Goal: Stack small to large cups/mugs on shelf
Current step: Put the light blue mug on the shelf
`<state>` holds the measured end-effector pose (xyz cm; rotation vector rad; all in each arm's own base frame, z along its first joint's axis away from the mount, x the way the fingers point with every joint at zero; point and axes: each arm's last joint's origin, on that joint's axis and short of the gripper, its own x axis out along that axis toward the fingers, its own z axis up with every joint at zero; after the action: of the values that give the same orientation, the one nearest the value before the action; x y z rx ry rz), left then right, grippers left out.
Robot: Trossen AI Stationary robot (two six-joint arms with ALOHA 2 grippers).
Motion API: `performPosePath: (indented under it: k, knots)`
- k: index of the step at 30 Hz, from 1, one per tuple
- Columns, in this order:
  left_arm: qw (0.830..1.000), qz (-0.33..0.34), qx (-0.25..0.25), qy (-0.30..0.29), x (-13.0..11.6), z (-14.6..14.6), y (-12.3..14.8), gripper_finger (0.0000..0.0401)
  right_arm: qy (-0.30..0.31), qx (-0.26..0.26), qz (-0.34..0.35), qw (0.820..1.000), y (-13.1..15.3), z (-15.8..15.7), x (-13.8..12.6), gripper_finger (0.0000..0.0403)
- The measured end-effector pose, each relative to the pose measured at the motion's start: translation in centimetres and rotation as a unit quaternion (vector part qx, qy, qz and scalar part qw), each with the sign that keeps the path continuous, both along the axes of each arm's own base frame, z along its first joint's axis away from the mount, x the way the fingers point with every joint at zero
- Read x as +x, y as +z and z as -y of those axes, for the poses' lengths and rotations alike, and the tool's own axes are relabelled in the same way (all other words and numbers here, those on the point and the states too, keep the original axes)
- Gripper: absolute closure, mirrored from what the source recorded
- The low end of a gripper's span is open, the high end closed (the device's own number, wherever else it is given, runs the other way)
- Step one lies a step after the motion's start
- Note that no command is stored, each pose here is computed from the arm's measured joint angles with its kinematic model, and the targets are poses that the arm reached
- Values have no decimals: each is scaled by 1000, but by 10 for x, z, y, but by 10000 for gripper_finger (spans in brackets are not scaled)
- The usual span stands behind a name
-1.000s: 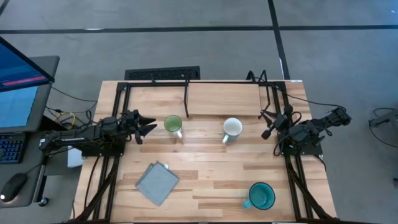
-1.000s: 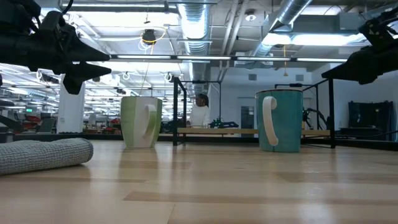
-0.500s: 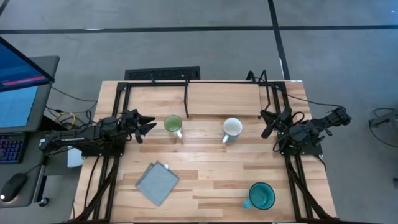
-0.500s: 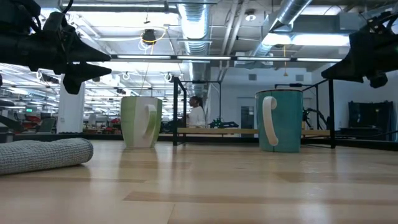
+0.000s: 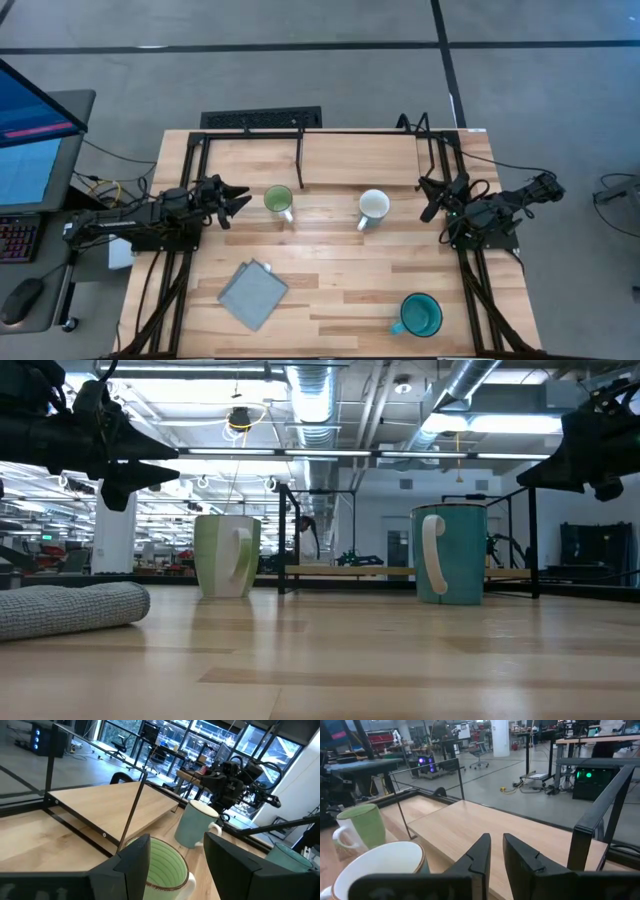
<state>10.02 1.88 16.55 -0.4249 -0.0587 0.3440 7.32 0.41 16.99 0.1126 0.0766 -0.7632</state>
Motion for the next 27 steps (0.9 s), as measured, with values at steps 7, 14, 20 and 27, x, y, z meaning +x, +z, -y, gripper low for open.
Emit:
performPosePath:
  k: [7, 14, 20, 27]
  knots:
    - [1000, -5, 13, 2, 0, 0, 0, 225, 0, 0, 0, 1000, 0, 0, 0, 329]
    - [1000, 1, 3, 2, 0, 0, 0, 225, 0, 0, 0, 1000, 0, 0, 0, 329]
    - [998, 61, -22, -27, 2, 1, 12, 225, 0, 0, 0, 1000, 0, 0, 0, 329]
    - [994, 59, 79, -46, 16, 1, 58, 225, 0, -1, -2, 1000, 0, 0, 0, 329]
